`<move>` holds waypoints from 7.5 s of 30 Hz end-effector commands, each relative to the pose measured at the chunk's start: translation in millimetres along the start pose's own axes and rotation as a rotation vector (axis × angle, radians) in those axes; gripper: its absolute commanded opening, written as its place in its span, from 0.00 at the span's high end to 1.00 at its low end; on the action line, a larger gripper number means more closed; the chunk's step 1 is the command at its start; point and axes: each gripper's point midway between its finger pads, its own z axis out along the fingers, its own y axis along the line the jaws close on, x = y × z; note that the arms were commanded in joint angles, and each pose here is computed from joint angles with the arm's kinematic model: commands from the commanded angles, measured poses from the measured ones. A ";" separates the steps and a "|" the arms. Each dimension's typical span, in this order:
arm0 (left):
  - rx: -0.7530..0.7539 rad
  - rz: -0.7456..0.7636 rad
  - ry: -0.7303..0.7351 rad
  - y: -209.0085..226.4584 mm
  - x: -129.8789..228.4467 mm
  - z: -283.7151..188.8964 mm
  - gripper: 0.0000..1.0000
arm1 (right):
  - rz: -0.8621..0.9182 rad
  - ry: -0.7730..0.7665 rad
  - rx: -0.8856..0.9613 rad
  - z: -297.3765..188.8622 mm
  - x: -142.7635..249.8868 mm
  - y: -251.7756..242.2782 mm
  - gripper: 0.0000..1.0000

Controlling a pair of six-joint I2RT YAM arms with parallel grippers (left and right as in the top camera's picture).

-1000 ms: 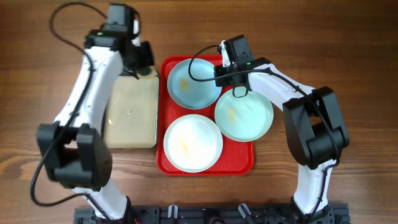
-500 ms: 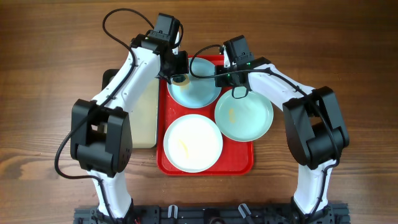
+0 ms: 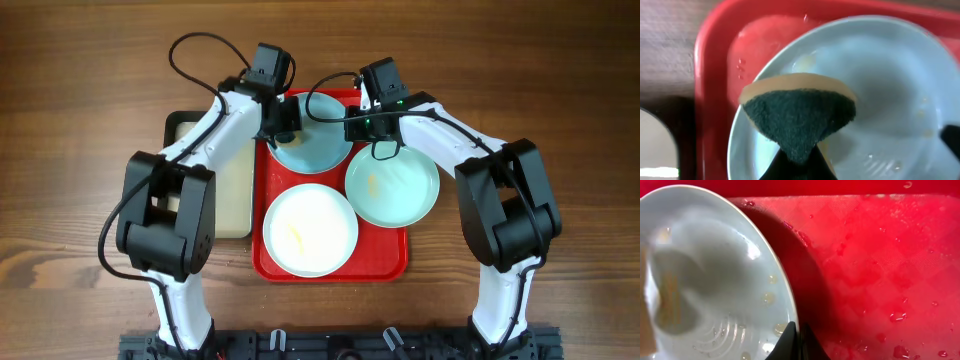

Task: Clean dirty plates on tray and stack at the side
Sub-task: 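Scrub the top plate with the sponge held in the left gripper, then return the sponge to the black tray with the left gripper, then lift the top plate with the right gripper and carry it right, then set the plate down on the table right of the red tray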

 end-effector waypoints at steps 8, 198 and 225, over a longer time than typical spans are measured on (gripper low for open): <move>-0.004 0.031 0.052 -1.3 41.0 56.4 0.96 | 0.010 0.011 -0.014 -3.1 3.7 3.4 0.96; -0.184 -0.142 -0.561 142.7 -30.6 -261.8 0.00 | 0.516 -0.054 0.343 -165.7 4.3 -291.5 0.96; -0.184 -0.142 -0.561 142.7 -30.6 -261.8 0.00 | 0.156 0.372 0.097 -125.0 90.9 -142.0 0.55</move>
